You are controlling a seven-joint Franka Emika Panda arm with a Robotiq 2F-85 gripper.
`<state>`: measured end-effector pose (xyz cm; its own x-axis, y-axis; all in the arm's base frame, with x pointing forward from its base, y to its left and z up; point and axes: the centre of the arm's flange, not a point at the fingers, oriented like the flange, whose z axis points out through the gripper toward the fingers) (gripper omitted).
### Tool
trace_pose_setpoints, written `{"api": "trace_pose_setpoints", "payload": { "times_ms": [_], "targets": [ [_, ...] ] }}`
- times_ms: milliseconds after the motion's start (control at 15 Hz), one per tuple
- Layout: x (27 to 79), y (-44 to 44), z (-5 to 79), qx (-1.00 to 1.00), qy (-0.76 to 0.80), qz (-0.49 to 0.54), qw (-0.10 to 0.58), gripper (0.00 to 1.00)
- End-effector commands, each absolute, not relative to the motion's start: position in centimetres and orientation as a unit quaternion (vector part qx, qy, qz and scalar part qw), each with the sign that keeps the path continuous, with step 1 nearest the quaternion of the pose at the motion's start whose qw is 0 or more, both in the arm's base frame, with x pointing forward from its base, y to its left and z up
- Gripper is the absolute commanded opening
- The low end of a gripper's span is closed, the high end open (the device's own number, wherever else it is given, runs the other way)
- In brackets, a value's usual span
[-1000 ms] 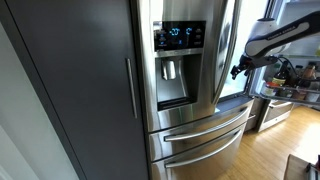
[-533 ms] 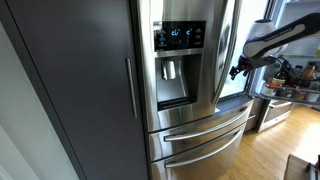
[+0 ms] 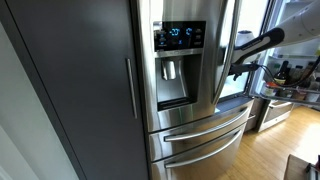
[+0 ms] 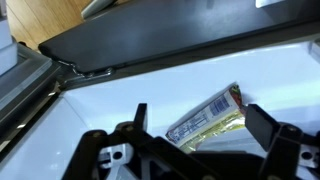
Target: Put the plastic on the top shelf of the fridge door
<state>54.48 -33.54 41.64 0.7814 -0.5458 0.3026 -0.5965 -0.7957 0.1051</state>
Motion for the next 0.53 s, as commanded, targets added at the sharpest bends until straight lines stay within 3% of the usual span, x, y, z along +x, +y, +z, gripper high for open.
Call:
{"api": "trace_pose_setpoints", "payload": {
  "times_ms": [0, 467],
  "targets": [
    [59.2, -36.4, 39.8, 0.931, -0.327, 0.135, 0.085, 1.0],
    [62.1, -39.7, 39.0, 0.924, -0.347, 0.146, 0.07, 1.0]
  ]
}}
